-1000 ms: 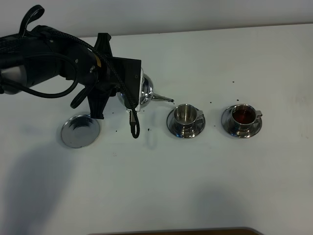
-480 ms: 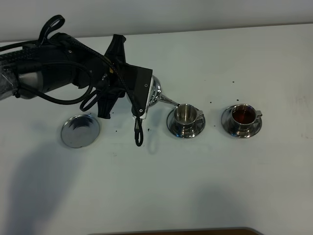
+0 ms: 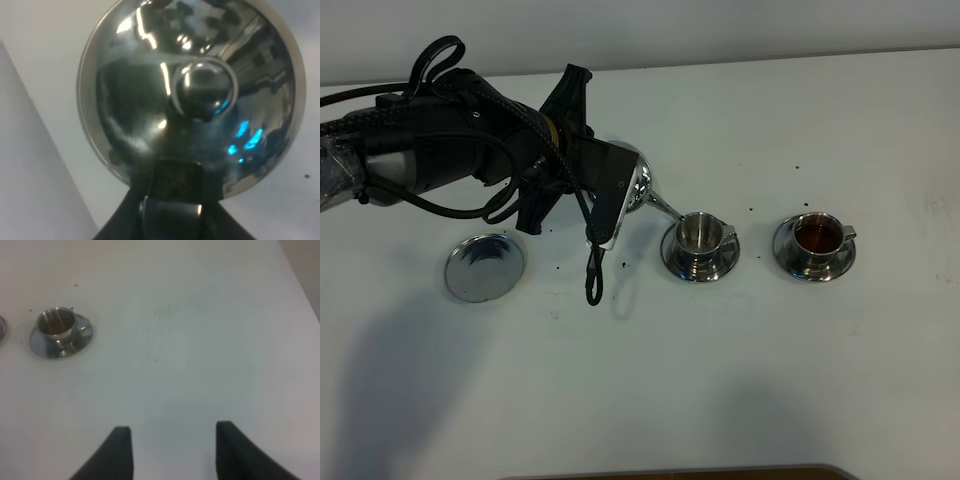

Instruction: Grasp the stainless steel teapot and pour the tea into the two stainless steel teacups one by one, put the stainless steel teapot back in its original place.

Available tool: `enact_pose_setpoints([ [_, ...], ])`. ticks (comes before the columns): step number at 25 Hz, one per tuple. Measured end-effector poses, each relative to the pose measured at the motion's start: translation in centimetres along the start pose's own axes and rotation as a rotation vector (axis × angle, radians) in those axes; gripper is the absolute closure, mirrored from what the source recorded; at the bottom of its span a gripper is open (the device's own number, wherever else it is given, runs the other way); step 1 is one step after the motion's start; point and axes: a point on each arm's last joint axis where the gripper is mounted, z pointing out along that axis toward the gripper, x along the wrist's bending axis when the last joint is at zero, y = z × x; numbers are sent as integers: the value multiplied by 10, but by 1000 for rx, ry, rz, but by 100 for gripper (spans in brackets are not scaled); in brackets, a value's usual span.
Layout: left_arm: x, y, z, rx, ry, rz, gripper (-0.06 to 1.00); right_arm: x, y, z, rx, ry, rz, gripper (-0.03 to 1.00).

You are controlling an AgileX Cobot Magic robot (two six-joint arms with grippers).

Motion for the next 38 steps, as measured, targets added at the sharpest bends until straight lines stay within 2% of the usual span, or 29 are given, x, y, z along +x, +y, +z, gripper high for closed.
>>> enact_pose_setpoints([
  [8, 4, 6, -1, 3, 47, 79, 67, 0, 0, 0, 0, 0, 0, 58],
  [18, 6, 10, -2, 21, 66, 163, 67, 0, 0, 0, 0, 0, 0, 58],
  [38, 14, 15, -3, -7, 159, 330, 67, 0, 0, 0, 0, 0, 0, 58],
])
